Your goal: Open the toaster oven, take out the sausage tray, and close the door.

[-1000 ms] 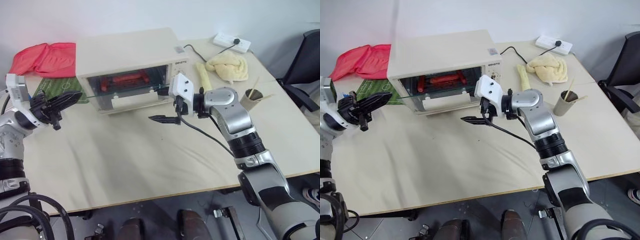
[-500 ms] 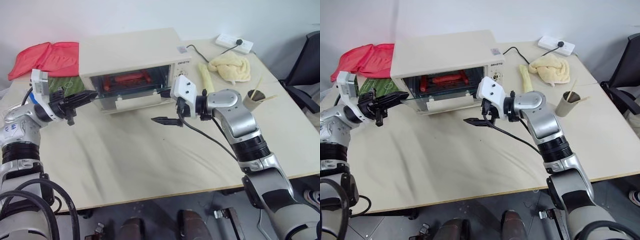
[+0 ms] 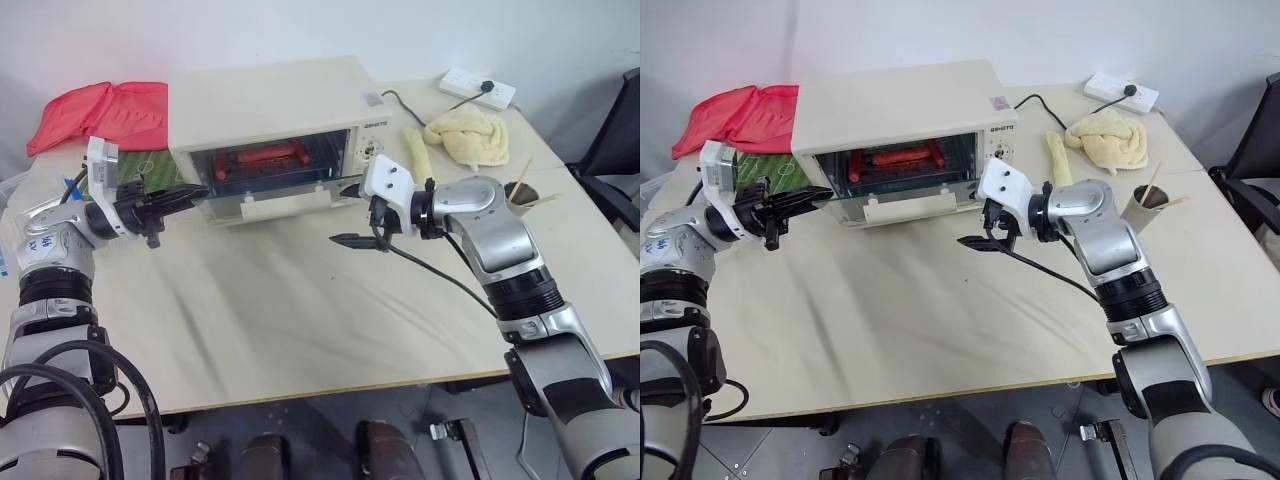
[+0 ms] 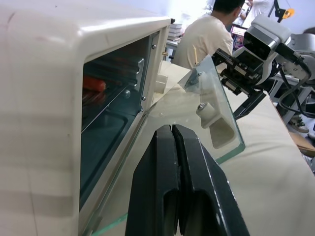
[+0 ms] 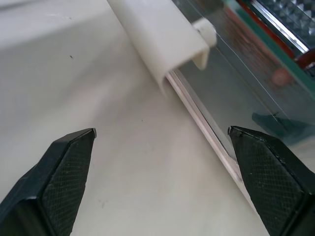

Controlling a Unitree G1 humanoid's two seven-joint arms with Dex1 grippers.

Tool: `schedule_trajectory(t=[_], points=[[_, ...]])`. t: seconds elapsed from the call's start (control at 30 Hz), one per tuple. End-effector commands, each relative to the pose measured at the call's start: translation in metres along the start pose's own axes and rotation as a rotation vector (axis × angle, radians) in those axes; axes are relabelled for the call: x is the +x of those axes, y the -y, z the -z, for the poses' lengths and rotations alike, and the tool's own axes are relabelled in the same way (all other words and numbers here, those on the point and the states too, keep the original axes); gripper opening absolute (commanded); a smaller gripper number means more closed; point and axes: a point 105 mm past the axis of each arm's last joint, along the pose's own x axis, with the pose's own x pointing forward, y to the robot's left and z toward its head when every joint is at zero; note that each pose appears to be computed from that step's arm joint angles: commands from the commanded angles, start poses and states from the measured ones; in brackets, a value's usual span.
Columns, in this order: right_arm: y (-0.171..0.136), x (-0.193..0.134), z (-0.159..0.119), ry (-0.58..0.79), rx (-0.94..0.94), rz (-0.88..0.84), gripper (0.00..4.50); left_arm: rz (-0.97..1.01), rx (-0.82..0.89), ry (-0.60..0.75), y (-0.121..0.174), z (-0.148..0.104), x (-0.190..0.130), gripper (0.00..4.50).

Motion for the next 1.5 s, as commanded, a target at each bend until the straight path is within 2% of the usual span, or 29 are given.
schedule_trajectory(t=[0.03,0.13,0.33,0.43,0.57,0.77,0.9,1.03,1.13,1.33,1.43,1.5], points=[[0.003,-0.017,-0.007,-0.024,-0.061,0.011,4.5,0.028,0.035,-0.006,0.002,-0.008,0.003,0.04],[-0.008,-0.035,0.013,-0.131,-0.062,-0.045,4.5,0.052,0.026,-0.026,0.004,-0.005,0.004,0.04],[-0.044,-0.092,0.05,-0.353,0.015,-0.223,4.5,0.063,0.016,-0.101,0.006,0.009,0.006,0.04],[-0.032,-0.107,0.051,-0.395,0.007,-0.149,4.5,0.081,0.012,-0.164,0.008,0.02,0.006,0.04],[-0.013,-0.108,0.032,-0.342,-0.036,-0.045,4.5,0.109,0.039,-0.297,0.012,0.041,0.003,0.04],[0.014,-0.09,0.015,-0.269,-0.1,0.138,4.5,0.113,0.04,-0.303,0.014,0.047,0.003,0.04],[0.012,-0.069,0.003,-0.196,-0.111,0.167,4.5,0.107,0.04,-0.343,0.015,0.055,-0.002,0.04],[0.003,-0.045,-0.004,-0.147,-0.128,0.171,4.5,0.143,0.056,-0.464,0.022,0.075,-0.011,0.04],[0.0,-0.027,-0.011,-0.106,-0.14,0.184,4.5,0.148,0.09,-0.471,0.024,0.077,-0.012,0.04],[0.011,-0.001,-0.027,-0.056,-0.2,0.273,4.5,0.056,0.135,-0.355,0.019,0.065,-0.012,0.04],[0.023,0.021,-0.036,-0.04,-0.242,0.353,4.5,-0.023,0.115,-0.21,0.022,0.054,-0.016,0.04],[0.025,0.029,-0.038,-0.042,-0.264,0.369,4.5,-0.056,0.095,-0.162,0.025,0.051,-0.018,0.04]])
